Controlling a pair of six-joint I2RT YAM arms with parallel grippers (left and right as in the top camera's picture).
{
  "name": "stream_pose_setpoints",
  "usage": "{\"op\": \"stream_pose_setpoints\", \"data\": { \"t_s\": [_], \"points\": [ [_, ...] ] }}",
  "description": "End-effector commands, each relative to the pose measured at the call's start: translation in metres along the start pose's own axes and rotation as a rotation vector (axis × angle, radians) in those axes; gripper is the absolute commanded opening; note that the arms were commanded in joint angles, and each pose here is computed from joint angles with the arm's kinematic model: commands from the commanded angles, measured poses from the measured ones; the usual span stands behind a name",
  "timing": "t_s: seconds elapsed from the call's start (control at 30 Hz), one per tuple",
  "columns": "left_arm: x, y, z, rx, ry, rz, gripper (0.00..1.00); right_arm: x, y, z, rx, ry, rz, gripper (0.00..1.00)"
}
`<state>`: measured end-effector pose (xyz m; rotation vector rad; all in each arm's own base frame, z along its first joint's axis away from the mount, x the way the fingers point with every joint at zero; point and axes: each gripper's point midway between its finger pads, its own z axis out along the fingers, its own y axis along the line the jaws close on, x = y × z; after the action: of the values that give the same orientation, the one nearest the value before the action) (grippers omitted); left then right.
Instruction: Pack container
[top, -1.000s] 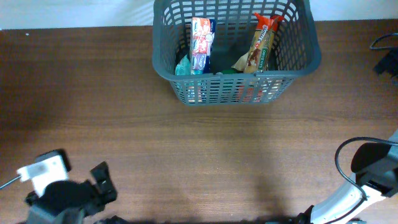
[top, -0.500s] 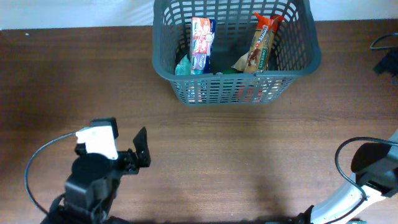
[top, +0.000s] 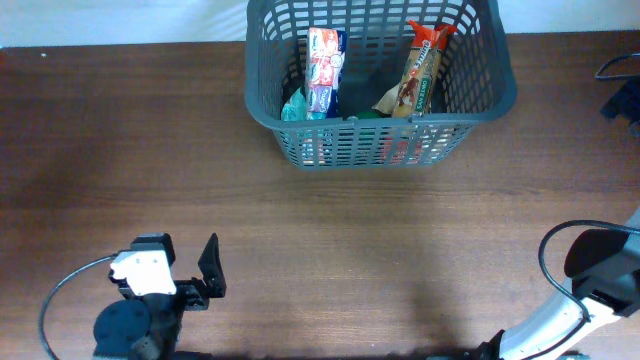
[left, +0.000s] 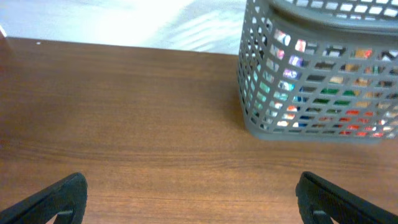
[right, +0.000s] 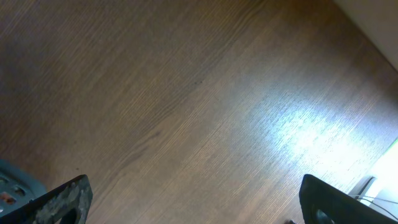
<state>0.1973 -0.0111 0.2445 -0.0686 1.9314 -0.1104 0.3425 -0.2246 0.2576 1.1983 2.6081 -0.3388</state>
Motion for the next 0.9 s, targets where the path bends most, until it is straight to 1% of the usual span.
{"op": "stream_pose_setpoints", "data": {
  "t_s": [0.0, 0.43, 0.67, 0.87],
  "points": [
    [0.017, -0.003, 0.008, 0.036, 0.016, 0.068, 0.99, 0.0, -0.003, -0.001, -0.001, -0.002, 0.018, 0.99],
    [0.068, 0.003, 0.045, 0.037, 0.005, 0.062, 0.99, 0.0, -0.003, -0.001, -0.001, -0.002, 0.018, 0.99],
    [0.087, 0.005, 0.061, 0.044, -0.048, -0.018, 0.99, 0.0, -0.003, -0.001, -0.001, -0.002, 0.018, 0.99],
    [0.097, 0.007, 0.069, 0.041, -0.048, -0.016, 0.99, 0.0, -0.003, -0.001, -0.001, -0.002, 0.018, 0.99]
  ]
}}
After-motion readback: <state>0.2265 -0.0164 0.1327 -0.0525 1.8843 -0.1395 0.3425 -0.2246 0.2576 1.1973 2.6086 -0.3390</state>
